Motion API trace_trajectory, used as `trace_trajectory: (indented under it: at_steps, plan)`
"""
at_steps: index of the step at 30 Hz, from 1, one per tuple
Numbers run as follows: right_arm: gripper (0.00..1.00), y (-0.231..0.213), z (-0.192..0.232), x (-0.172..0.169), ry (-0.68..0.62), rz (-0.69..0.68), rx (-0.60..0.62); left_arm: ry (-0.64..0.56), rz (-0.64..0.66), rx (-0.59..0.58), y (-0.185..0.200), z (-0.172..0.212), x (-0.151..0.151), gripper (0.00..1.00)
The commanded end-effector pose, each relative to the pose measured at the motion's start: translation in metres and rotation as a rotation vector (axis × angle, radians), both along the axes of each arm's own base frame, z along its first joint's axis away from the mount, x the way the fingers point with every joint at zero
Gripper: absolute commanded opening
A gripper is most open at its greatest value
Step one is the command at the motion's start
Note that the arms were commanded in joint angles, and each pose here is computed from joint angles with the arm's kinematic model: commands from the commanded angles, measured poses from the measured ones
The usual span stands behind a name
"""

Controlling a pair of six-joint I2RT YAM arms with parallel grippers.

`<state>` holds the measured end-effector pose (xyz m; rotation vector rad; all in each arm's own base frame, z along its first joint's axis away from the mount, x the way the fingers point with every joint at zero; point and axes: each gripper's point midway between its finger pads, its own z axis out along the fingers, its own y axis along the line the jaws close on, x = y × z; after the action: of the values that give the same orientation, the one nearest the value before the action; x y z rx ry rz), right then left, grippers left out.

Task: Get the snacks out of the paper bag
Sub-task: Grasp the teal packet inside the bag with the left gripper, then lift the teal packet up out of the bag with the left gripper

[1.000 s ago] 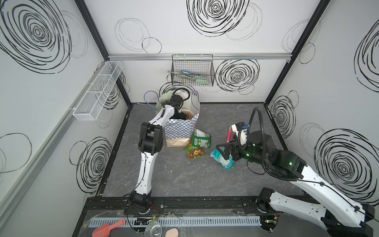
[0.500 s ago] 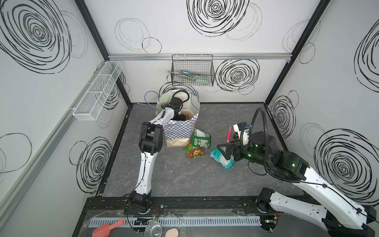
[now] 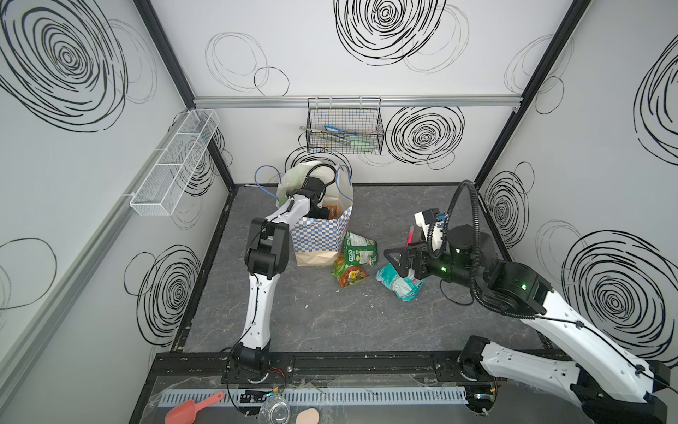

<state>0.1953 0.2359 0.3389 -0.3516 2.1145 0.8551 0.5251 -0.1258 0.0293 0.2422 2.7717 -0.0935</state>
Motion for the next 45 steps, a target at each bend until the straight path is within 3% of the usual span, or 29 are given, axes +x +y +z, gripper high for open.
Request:
trace_trajectory:
  at_steps: [1,6,13,17,45]
  plan:
    - [0.97,0.006,0.015,0.002,-0.035,0.021,0.029,0.241,-0.016,0.056,0.016,-0.044,-0.056,0.64]
    - [0.97,0.009,0.017,0.001,-0.033,0.032,0.037,0.286,-0.01,0.085,0.021,-0.06,-0.063,0.46]
    - [0.97,0.006,0.02,0.001,-0.04,0.021,0.042,0.179,0.013,0.065,0.022,-0.023,-0.036,0.13]
    - [0.97,0.005,0.022,0.001,-0.042,0.016,0.048,0.108,0.026,0.055,0.025,0.005,-0.022,0.0]
    - [0.97,0.006,0.024,0.001,-0.044,0.019,0.051,-0.264,0.067,-0.035,0.025,0.187,0.003,0.0]
